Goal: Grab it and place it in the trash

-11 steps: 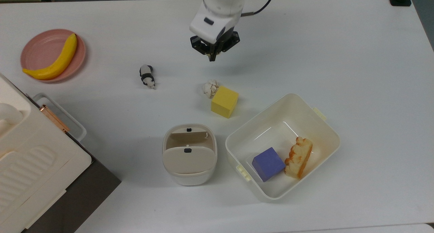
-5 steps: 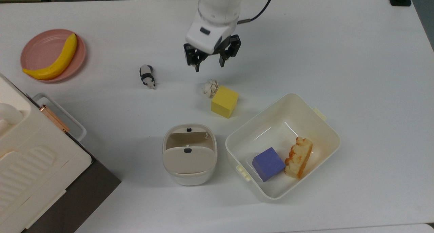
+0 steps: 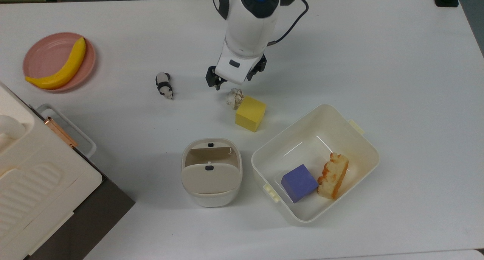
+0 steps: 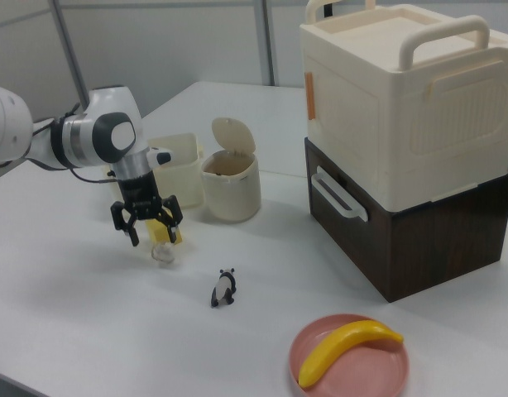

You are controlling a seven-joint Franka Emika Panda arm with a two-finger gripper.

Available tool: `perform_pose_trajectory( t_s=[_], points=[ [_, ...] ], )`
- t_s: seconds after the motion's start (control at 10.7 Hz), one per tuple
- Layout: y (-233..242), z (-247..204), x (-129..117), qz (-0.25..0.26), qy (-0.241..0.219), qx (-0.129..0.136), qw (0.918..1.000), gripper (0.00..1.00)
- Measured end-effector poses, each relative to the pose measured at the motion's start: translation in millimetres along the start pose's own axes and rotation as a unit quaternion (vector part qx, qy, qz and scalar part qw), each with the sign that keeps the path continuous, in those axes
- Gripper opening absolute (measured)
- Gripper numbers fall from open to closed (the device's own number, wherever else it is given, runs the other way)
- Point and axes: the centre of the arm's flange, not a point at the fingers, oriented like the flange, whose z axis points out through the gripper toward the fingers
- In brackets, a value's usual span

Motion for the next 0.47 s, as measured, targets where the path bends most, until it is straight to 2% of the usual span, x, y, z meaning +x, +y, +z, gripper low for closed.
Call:
perform_pose_trajectory(
  t_s=[0.09,0.28,0.37,0.47],
  points=[
    [-5.4,13.4,2.7,-0.01,-0.012,-0.005,0.9999,0.9],
    [-12.1,31.9,11.6,-0.023,-0.011,-0.011,0.9996,0.86],
    [-12.1,35.6,13.5,-0.026,-0.009,-0.013,0.9995,0.77],
    [-11.6,34.9,14.0,-0.029,-0.007,-0.015,0.9994,0.59]
  ],
)
